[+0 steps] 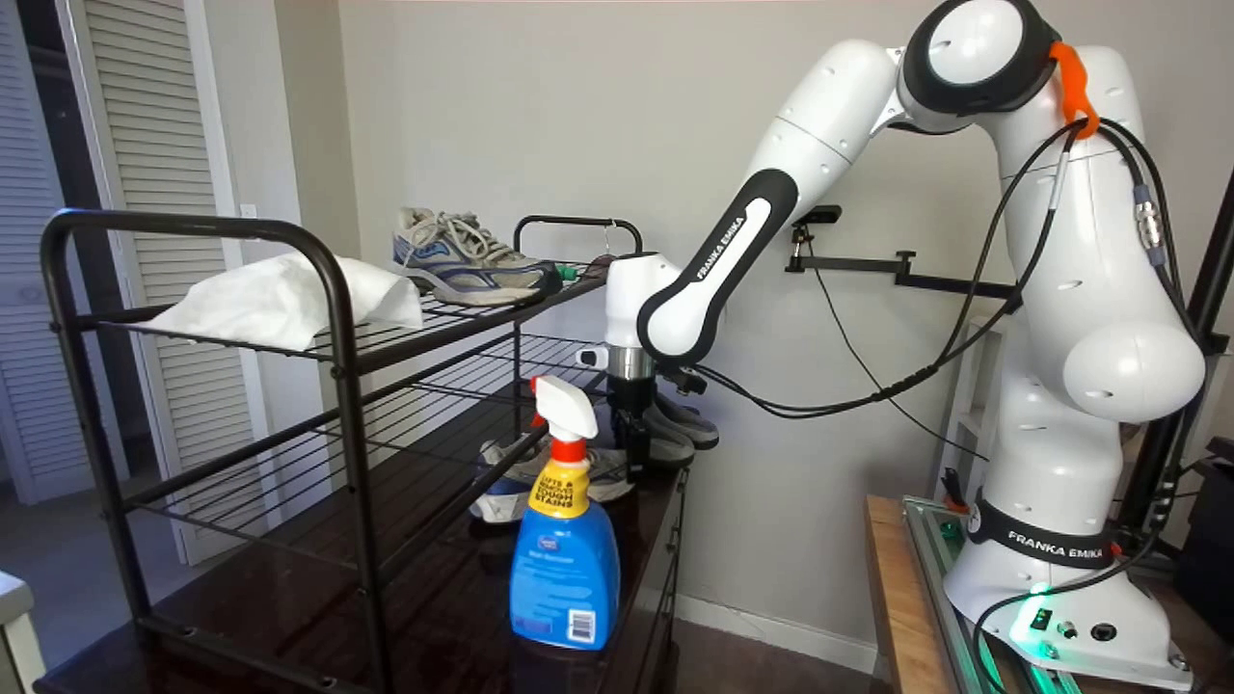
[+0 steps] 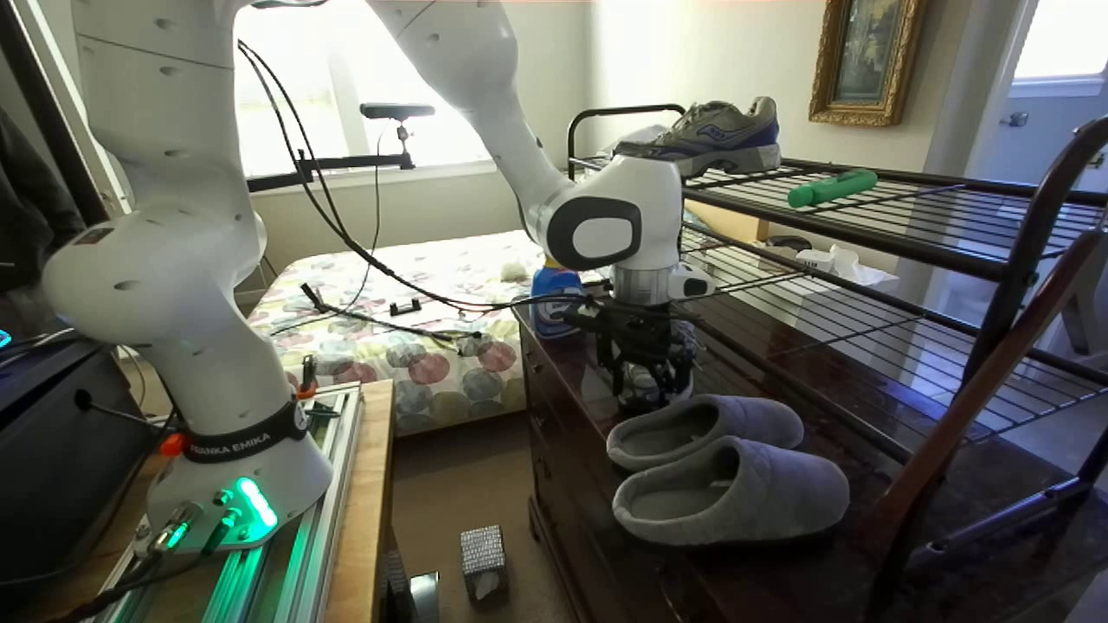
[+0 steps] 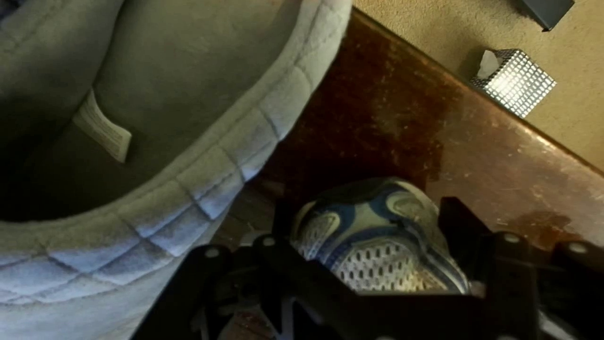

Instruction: Place the left sneaker next to the right one

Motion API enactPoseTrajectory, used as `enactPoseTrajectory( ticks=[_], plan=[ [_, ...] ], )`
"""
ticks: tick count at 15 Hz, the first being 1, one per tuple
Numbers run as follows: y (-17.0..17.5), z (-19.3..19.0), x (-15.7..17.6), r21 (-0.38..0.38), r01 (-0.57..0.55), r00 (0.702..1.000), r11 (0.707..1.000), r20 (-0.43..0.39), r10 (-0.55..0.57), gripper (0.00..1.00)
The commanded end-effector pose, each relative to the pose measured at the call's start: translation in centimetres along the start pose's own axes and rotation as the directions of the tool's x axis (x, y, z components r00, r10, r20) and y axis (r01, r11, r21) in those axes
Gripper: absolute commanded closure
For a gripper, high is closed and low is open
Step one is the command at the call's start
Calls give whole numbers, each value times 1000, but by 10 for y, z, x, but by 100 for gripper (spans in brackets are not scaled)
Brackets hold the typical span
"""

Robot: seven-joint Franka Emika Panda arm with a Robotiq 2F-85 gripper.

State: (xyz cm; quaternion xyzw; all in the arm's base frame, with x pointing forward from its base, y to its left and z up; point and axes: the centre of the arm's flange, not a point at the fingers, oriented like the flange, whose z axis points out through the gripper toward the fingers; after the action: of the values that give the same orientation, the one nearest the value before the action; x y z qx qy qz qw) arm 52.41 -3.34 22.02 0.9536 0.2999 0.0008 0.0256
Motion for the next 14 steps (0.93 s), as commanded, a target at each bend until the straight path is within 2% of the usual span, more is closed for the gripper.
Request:
enactPoseTrajectory(
  ticks=[1,3,5,9,12,14],
  plan=[
    [6,6,8,-3,-8,1000,1000,11,8,48],
    [10,2,2,5,14,999,1000,29,-14,48],
    [17,-3,-13,27,89,994,996,69,-91,48],
    [37,-3,-57,83,247,952,965,167,-258,48],
    [50,-1,-79,124,332,916,935,193,-351,48],
    [51,-4,-83,136,369,906,919,169,-388,48]
  ],
)
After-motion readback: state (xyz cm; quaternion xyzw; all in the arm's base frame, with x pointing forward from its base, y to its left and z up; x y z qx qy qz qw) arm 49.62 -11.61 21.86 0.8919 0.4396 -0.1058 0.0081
